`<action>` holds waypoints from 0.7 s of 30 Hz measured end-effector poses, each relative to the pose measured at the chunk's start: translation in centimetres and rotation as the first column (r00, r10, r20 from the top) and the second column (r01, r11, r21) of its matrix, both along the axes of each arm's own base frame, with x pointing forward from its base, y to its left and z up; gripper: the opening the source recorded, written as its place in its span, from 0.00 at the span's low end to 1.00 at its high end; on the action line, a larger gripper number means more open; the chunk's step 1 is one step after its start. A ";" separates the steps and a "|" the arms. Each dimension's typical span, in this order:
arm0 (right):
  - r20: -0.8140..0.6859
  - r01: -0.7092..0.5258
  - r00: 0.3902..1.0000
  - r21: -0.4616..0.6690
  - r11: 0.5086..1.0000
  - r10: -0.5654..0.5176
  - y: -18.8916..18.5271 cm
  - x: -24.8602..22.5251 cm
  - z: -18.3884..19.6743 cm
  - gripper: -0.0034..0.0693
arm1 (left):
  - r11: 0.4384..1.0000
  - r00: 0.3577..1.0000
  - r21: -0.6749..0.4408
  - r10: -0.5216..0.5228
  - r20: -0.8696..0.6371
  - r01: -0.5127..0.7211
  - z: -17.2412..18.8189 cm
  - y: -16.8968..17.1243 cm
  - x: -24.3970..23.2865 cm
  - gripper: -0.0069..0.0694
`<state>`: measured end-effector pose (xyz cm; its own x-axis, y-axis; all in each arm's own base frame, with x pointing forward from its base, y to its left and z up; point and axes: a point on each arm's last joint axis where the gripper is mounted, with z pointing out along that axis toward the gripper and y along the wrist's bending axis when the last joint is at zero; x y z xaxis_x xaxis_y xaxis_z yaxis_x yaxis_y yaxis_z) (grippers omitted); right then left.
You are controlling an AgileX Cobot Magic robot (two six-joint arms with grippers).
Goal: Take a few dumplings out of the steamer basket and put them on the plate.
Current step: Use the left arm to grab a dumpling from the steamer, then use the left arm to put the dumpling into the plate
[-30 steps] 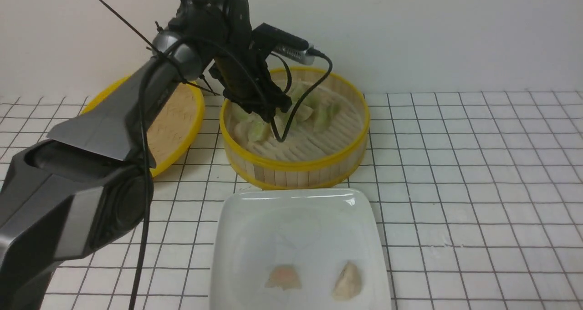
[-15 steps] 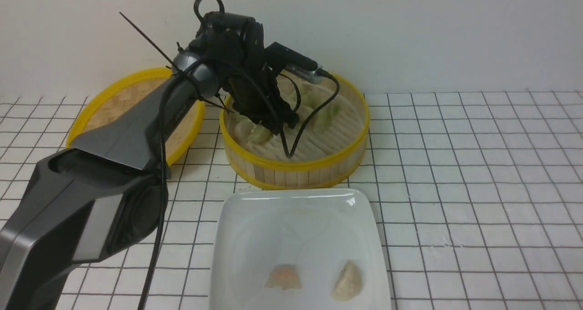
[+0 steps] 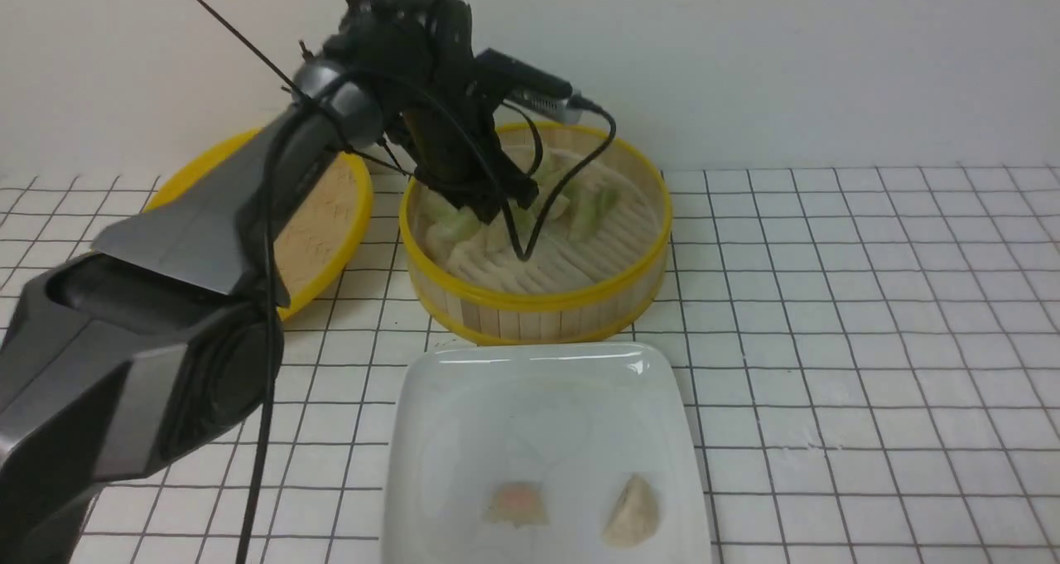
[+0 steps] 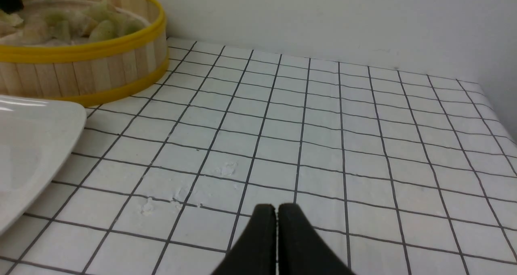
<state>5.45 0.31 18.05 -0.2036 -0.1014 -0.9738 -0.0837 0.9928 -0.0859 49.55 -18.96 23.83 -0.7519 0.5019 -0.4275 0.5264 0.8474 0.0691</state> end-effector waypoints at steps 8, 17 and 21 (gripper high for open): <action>0.000 0.000 1.000 0.000 1.000 0.000 0.0 0.0 0.0 0.05 | 0.982 0.996 -0.189 0.040 0.076 -0.025 10.7 0.8 -5.0 0.37; 0.000 0.000 1.000 0.000 1.000 0.000 0.0 0.0 0.0 0.05 | 0.990 0.982 -0.138 -0.031 -0.186 0.005 8.0 -0.3 -13.4 0.37; 0.000 0.000 1.000 0.000 1.000 0.000 0.0 0.0 0.0 0.05 | 0.997 0.933 -0.055 -0.077 -0.353 0.061 2.2 -2.5 -15.3 0.37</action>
<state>5.45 0.31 18.05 -0.2036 -0.1014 -0.9738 -0.0837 0.9928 -0.0859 34.24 -21.51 26.02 -0.8226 0.5452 -0.1615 0.5673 0.8063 -0.1674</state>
